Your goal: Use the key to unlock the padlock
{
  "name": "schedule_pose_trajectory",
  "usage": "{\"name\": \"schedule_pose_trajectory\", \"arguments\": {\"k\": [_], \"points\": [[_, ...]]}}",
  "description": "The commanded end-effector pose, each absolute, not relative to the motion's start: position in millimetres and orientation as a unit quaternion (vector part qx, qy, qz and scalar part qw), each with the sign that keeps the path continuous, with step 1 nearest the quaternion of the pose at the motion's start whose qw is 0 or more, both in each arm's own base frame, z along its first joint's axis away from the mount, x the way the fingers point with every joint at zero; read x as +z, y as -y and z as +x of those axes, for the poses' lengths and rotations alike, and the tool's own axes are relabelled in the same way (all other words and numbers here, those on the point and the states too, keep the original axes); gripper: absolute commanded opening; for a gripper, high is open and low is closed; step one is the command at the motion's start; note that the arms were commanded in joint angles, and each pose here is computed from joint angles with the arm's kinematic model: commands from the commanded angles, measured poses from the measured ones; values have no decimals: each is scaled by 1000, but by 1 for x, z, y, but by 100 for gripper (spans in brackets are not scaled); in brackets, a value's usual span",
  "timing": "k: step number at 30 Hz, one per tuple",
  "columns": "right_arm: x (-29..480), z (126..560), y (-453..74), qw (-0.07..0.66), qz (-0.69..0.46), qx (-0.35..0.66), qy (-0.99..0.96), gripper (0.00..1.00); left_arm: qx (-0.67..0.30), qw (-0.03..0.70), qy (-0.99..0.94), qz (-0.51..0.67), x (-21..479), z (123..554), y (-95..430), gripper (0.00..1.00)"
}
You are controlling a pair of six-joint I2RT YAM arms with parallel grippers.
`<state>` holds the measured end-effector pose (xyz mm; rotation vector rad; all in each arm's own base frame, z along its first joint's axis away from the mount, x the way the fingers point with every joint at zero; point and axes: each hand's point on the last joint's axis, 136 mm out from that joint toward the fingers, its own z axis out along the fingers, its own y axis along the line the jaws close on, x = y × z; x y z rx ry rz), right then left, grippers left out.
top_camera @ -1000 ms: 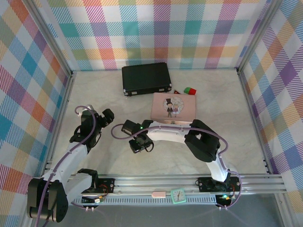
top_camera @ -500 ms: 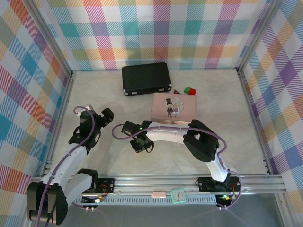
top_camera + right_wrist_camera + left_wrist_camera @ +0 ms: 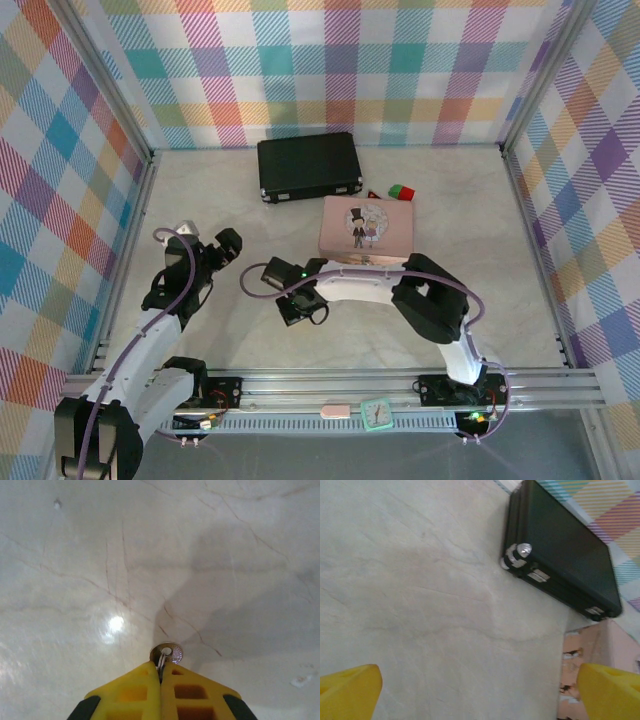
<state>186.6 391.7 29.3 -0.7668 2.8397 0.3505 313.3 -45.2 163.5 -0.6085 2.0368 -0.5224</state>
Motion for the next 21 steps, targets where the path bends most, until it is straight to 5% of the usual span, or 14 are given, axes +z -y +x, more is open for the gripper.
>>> {"name": "schedule_pose_trajectory", "arguments": {"k": [1, 13, 21], "points": [[80, 209, -395, 143, -226, 200, -943, 0, -297, 466, -804, -221, 186, 320, 73, 97], [197, 279, -351, 228, -111, 414, -874, 0, -464, 460, -728, -207, 231, 326, 147, 87], [259, 268, -363, 252, -258, 498, -789, 0, -537, 293, -718, -333, 213, 346, 204, 90]]}}
